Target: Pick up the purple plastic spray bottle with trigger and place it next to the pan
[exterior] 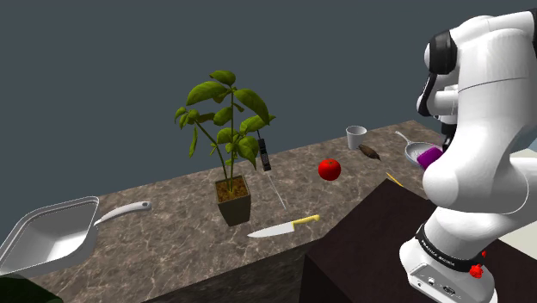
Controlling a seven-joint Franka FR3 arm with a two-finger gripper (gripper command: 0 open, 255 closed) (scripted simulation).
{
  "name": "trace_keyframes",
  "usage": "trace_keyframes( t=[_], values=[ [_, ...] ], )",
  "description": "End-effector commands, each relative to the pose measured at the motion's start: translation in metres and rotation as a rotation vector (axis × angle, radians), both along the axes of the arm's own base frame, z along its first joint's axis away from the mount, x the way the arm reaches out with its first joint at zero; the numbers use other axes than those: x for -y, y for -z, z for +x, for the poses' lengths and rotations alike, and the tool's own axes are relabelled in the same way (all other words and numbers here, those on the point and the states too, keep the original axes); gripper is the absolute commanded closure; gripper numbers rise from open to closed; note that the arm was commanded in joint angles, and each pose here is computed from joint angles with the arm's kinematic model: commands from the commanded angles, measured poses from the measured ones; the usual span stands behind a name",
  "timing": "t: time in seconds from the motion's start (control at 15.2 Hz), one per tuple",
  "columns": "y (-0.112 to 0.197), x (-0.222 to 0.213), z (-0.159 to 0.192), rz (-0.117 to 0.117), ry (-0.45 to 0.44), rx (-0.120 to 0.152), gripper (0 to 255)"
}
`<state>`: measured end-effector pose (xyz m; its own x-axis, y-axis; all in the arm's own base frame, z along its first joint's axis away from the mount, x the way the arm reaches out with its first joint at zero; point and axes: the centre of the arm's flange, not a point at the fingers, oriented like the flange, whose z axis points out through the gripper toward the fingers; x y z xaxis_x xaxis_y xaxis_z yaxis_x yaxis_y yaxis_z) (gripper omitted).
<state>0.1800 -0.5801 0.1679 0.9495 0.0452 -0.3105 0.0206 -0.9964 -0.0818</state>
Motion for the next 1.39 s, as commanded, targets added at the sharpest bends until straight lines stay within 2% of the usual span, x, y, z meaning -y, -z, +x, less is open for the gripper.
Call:
trace_keyframes(
  t=[0.0,0.86,1.32],
  values=[
    [0.011,-0.001,0.000,0.000,0.000,0.000,255],
    [0.083,-0.001,0.000,0.000,0.000,0.000,255],
    [0.083,-0.001,0.000,0.000,0.000,0.000,255]
  ],
)
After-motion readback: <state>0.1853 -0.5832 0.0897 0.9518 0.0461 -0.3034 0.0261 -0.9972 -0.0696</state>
